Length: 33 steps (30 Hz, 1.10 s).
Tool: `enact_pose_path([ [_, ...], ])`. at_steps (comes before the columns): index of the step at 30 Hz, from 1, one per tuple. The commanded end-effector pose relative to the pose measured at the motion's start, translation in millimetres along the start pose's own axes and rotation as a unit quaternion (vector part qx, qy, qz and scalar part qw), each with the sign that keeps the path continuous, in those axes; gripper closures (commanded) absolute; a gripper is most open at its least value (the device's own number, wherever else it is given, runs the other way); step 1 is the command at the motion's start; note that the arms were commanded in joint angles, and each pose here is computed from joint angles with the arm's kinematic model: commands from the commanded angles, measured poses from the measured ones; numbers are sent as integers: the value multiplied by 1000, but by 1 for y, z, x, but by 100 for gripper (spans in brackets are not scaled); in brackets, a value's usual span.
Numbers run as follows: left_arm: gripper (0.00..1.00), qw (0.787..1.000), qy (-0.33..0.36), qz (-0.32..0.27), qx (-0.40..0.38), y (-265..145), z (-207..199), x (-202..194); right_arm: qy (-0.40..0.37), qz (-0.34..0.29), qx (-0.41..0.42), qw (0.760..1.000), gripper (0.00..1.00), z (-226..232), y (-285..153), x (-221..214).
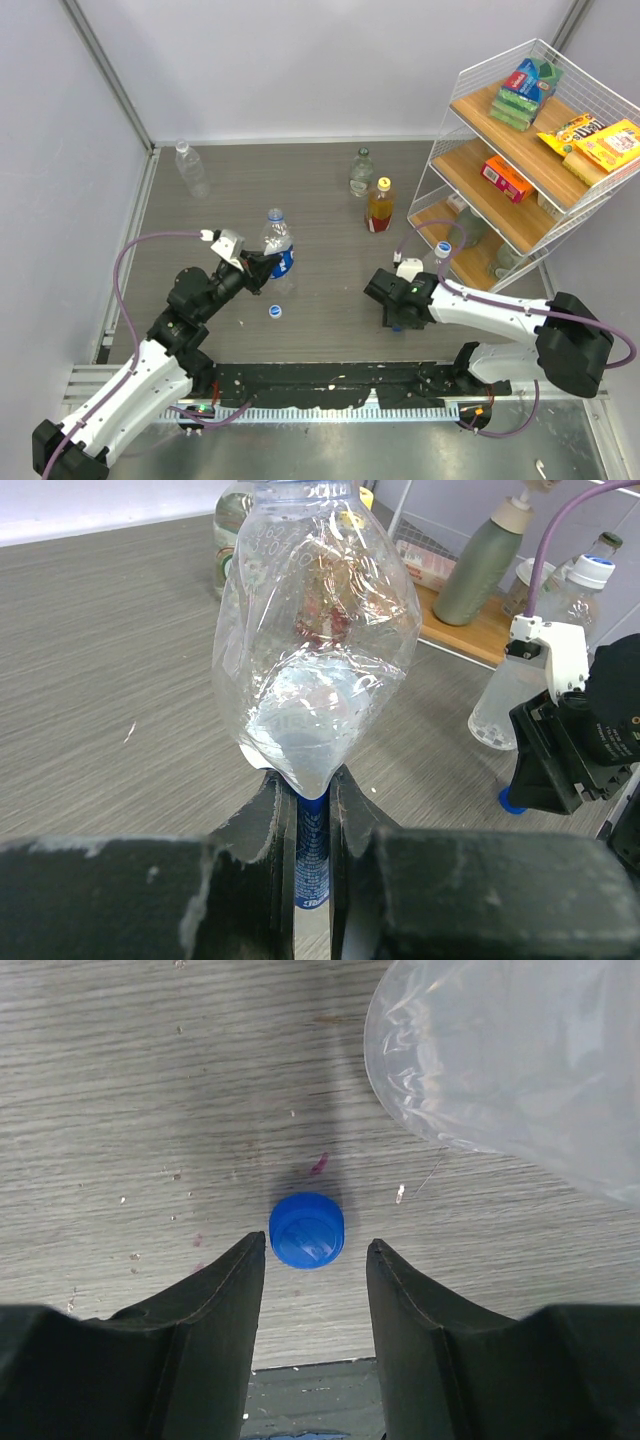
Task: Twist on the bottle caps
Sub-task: Pick up the bottle cap from the center of the board.
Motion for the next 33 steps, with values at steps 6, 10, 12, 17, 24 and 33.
enact_pose_path([
  [6,100,1000,8,-20,-9,0,-1,6,8,-9,15,1000,54,4,6,4],
  [10,100,1000,9,-20,-9,-1,-1,6,9,-5,18,1000,55,4,8,2],
  [12,100,1000,10,-21,-10,-1,-2,7,12,-3,17,1000,55,2,9,1],
  [17,100,1000,10,-21,-12,-1,-2,7,13,-4,13,1000,56,-1,10,1],
  [24,100,1000,11,-22,-14,-1,-2,7,10,-6,19,1000,61,2,9,3],
  [33,100,998,24,-22,-62,-1,-11,6,-34,-31,71,996,74,16,-9,20],
])
Point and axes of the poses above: each gripper's point midway between its finger pads, its own y axis out along the fingers, its own z axis along the line the jaws close on, x = y × z, the point moved 7 cm from there along -y, back along the fingers, and after that the axes turned 3 degrees about y, right-handed, at the moved point
